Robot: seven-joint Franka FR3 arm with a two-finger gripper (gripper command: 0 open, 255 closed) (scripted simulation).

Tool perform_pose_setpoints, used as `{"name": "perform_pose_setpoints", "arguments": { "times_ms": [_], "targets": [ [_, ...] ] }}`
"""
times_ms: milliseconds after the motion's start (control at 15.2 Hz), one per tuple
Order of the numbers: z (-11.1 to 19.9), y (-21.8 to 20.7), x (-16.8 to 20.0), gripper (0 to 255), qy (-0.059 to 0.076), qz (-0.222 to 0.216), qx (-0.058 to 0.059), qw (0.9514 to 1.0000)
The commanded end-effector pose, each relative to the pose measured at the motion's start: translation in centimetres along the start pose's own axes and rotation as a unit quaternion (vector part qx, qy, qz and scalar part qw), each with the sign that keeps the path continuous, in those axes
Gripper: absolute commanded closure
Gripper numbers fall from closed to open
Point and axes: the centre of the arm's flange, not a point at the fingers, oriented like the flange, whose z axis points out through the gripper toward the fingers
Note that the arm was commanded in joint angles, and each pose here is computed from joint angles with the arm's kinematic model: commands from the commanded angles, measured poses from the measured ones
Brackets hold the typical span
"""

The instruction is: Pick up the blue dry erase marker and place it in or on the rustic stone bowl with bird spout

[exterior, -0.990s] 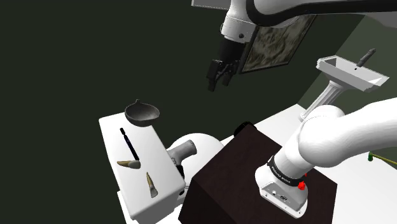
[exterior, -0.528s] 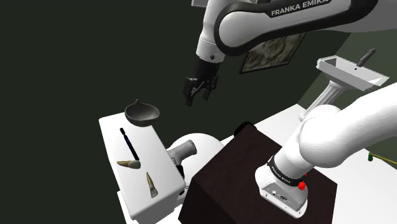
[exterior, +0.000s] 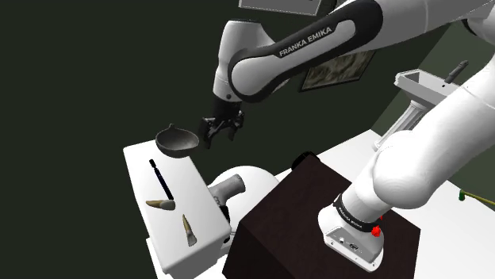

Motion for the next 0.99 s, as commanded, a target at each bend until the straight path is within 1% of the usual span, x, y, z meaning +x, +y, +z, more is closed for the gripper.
{"name": "perform_pose_setpoints", "arguments": {
  "times_ms": [0, 924],
  "targets": [
    [2.1, -1.4, 1.1, 0, 0.001, 0.005, 0.001, 1.0000],
    [15.9, -9.8, 9.8, 0, 0.009, 0.040, 0.002, 0.9992]
  ]
}}
